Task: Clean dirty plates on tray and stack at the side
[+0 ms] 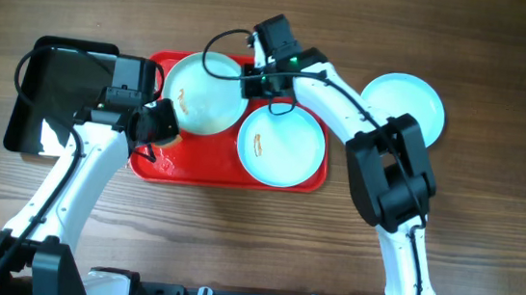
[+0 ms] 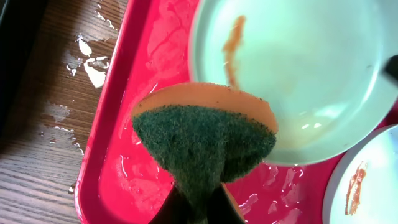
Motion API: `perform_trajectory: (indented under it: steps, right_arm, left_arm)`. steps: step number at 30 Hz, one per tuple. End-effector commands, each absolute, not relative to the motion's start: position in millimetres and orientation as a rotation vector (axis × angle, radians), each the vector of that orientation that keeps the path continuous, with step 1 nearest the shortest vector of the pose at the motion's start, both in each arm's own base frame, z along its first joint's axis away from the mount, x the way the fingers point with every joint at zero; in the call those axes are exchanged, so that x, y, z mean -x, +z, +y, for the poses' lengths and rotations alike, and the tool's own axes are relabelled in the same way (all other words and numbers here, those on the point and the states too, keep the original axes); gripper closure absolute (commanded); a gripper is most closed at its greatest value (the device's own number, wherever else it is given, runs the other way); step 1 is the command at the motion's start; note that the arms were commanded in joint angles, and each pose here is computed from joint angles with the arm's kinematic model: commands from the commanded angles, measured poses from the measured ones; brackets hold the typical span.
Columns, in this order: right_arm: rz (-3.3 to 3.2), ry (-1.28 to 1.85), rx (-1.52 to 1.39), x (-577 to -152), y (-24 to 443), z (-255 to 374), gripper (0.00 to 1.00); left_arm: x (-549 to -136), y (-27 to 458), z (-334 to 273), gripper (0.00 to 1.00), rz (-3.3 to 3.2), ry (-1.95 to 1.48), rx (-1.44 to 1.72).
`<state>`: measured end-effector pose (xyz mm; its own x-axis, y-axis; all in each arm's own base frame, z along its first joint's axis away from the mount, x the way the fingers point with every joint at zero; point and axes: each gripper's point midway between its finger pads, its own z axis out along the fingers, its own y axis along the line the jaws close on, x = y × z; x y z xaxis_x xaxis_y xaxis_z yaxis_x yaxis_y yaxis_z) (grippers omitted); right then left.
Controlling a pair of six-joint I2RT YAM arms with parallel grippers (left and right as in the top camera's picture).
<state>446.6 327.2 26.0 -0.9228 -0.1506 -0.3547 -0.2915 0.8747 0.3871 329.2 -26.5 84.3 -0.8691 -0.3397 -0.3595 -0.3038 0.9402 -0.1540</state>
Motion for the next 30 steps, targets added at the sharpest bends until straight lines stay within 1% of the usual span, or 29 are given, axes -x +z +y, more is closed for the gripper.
perform_trajectory:
  steps: [1,2,3,5,9,12,13,14,17,19,20,23,30]
  right_arm:
    - [2.783,0.690,0.397,-425,20,343,0.96]
    - [2.805,0.679,0.407,-418,18,344,0.95]
    - [2.820,0.673,0.411,-414,17,344,0.92]
    - [2.846,0.660,0.417,-408,14,343,0.81]
    - [2.882,0.594,0.440,-396,8,341,0.77]
    - [2.858,0.568,0.505,-392,7,348,0.78]
    - [2.851,0.567,0.513,-391,7,351,0.82]
    - [2.851,0.557,0.512,-390,6,352,0.83]
    - [2.869,0.528,0.499,-386,1,351,0.83]
    - [2.876,0.530,0.483,-385,1,351,0.92]
    - [2.877,0.528,0.483,-385,1,350,0.96]
    - [2.883,0.486,0.475,-386,-1,345,0.96]
    - [2.899,0.481,0.483,-382,-2,344,0.96]
  left_arm:
    - [-331,88,-27,0.96,2.701,-0.141,0.457]
    - [-331,88,-27,0.96,2.701,-0.141,0.457]
    - [-331,88,-27,0.96,2.701,-0.141,0.457]
    - [-331,88,-27,0.96,2.702,-0.140,0.457]
    - [-331,88,-27,0.96,2.702,-0.140,0.457]
    - [-331,88,-27,0.96,2.702,-0.140,0.457]
    - [-331,88,-27,0.96,2.702,-0.140,0.457]
    - [-330,88,-27,0.96,2.703,-0.140,0.457]
    - [-330,88,-27,0.96,2.703,-0.139,0.457]
    - [-331,88,-24,0.96,2.699,-0.121,0.462]
    - [-333,89,-13,0.96,2.678,-0.061,0.485]
    - [-343,93,18,0.96,2.607,-0.044,0.601]
    - [-370,115,132,0.96,2.295,0.033,0.902]
